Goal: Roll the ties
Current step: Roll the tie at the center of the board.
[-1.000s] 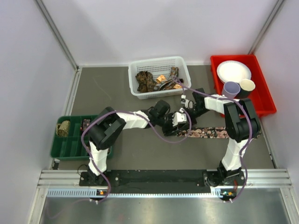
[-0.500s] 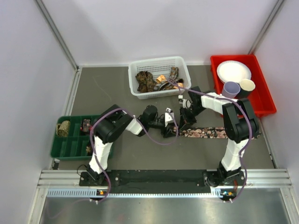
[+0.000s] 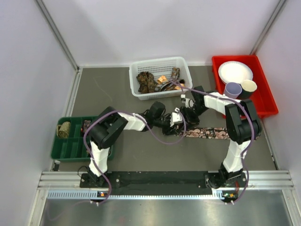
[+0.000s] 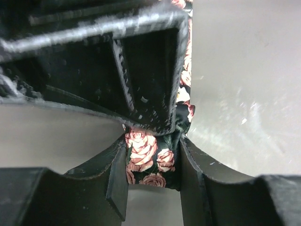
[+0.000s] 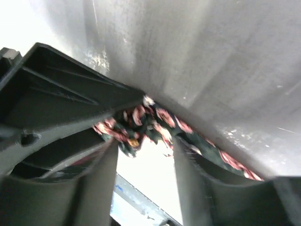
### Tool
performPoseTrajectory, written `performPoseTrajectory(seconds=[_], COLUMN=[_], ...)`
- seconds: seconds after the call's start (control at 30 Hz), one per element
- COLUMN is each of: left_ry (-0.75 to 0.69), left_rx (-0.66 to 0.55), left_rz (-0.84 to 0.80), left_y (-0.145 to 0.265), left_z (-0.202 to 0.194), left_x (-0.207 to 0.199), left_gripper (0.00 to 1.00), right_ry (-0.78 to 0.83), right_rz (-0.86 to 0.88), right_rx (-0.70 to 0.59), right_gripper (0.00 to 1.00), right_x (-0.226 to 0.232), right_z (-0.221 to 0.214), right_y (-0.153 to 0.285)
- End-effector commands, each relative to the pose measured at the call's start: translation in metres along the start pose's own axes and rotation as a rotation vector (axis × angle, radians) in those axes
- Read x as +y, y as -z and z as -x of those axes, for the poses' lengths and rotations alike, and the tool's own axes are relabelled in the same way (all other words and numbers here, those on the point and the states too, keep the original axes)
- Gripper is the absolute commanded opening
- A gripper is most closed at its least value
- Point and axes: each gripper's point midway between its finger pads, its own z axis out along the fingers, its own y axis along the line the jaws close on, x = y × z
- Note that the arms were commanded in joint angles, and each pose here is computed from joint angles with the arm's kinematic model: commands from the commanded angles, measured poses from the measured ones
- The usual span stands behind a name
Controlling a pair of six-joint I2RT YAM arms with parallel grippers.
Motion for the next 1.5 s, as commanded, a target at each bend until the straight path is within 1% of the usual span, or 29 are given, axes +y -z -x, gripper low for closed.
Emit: performPoseTrajectory(seconds=[0.0,0.07,0.13,0.17,0.23,0.27,0.43,0.53,0.6,0.63,0.7,0.73,0.77,0.87,0.9,0.93,0.97,1.0,1.03,1.07,1.1,1.13,1.17,1.2,1.23,1.27,1.37,1.4,1.47], left_ry=[0.104,0.115,0.080,0.069,0.058,0.059,0.055,0.052,0.054,0.055,0.067,0.075,0.079,0.118,0.147,0.164,0.202,0.219,0.228,0.246,0.249,0.261,0.220,0.200,0.199,0.167,0.176,0.141,0.136], left_rx=[0.446,0.470,0.520,0.544,0.558,0.570,0.620,0.637,0.640,0.643,0.644,0.649,0.648,0.645,0.633,0.603,0.523,0.478,0.398,0.306,0.248,0.214,0.119,0.063,0.043,-0.013,-0.063,-0.111,-0.141], left_rz=[0.042,0.034,0.053,0.039,0.053,0.048,0.079,0.085,0.083,0.081,0.085,0.083,0.081,0.079,0.086,0.083,0.053,0.054,0.051,0.006,0.008,0.000,0.017,0.012,0.008,0.010,-0.012,-0.031,-0.054], left_y=[0.041,0.041,0.038,0.036,0.035,0.035,0.034,0.032,0.031,0.030,0.030,0.030,0.030,0.029,0.029,0.028,0.024,0.023,0.023,0.021,0.023,0.026,0.023,0.024,0.025,0.024,0.022,0.021,0.020], left_z=[-0.095,-0.095,-0.094,-0.095,-0.093,-0.095,-0.094,-0.095,-0.095,-0.096,-0.097,-0.097,-0.097,-0.096,-0.095,-0.095,-0.083,-0.078,-0.075,-0.059,-0.053,-0.059,-0.041,-0.033,-0.037,-0.026,-0.024,-0.014,-0.014], left_x=[-0.011,-0.015,-0.010,-0.015,-0.012,-0.014,-0.009,-0.008,-0.010,-0.011,-0.011,-0.012,-0.013,-0.015,-0.015,-0.015,-0.019,-0.019,-0.014,-0.021,-0.017,-0.024,-0.015,-0.015,-0.021,-0.018,-0.022,-0.023,-0.028], left_gripper=[0.17,0.16,0.15,0.15,0.18,0.18,0.21,0.22,0.22,0.23,0.25,0.25,0.27,0.39,0.47,0.52,0.55,0.61,0.64,0.68,0.70,0.70,0.70,0.70,0.71,0.71,0.72,0.72,0.73], right_ry=[0.036,0.027,0.019,0.001,-0.054,-0.047,-0.091,-0.076,-0.070,-0.067,-0.067,-0.064,-0.062,-0.045,-0.036,-0.034,-0.037,-0.035,-0.034,-0.036,-0.023,-0.020,-0.016,0.001,0.007,0.017,0.031,0.039,0.034], right_rz=[0.107,0.173,0.238,0.261,0.303,0.309,0.326,0.317,0.276,0.259,0.219,0.204,0.192,0.122,0.107,0.095,0.076,0.068,0.057,0.042,0.036,0.029,0.013,-0.001,-0.014,-0.037,-0.088,-0.097,-0.125], right_rx=[-0.078,-0.088,-0.095,-0.122,-0.116,-0.126,-0.102,-0.100,-0.078,-0.065,-0.057,-0.054,-0.046,-0.035,-0.032,-0.032,-0.030,-0.027,-0.025,-0.016,-0.013,-0.005,0.001,0.007,0.012,0.014,0.028,0.037,0.053], right_gripper=[0.53,0.54,0.53,0.53,0.51,0.47,0.46,0.43,0.37,0.27,0.13,0.00,0.00,0.00,0.00,0.00,0.00,0.00,0.00,0.00,0.00,0.00,0.00,0.00,0.00,0.00,0.00,0.00,0.00], right_x=[0.017,0.024,0.034,0.038,0.040,0.040,0.035,0.034,0.029,0.026,0.019,0.015,0.012,-0.002,-0.005,-0.008,-0.012,-0.014,-0.016,-0.020,-0.023,-0.025,-0.029,-0.033,-0.036,-0.039,-0.049,-0.051,-0.056], right_z=[0.008,0.005,0.001,0.009,0.013,0.019,0.029,0.028,0.023,0.020,0.018,0.017,0.016,0.013,0.011,0.010,0.007,0.006,0.005,0.003,0.002,0.000,0.002,0.003,0.004,0.007,0.006,0.004,-0.001], right_y=[0.028,0.032,0.031,0.030,0.023,0.020,0.003,-0.005,-0.013,-0.018,-0.022,-0.024,-0.025,-0.028,-0.029,-0.030,-0.031,-0.032,-0.032,-0.035,-0.036,-0.037,-0.038,-0.039,-0.039,-0.038,-0.037,-0.038,-0.037])
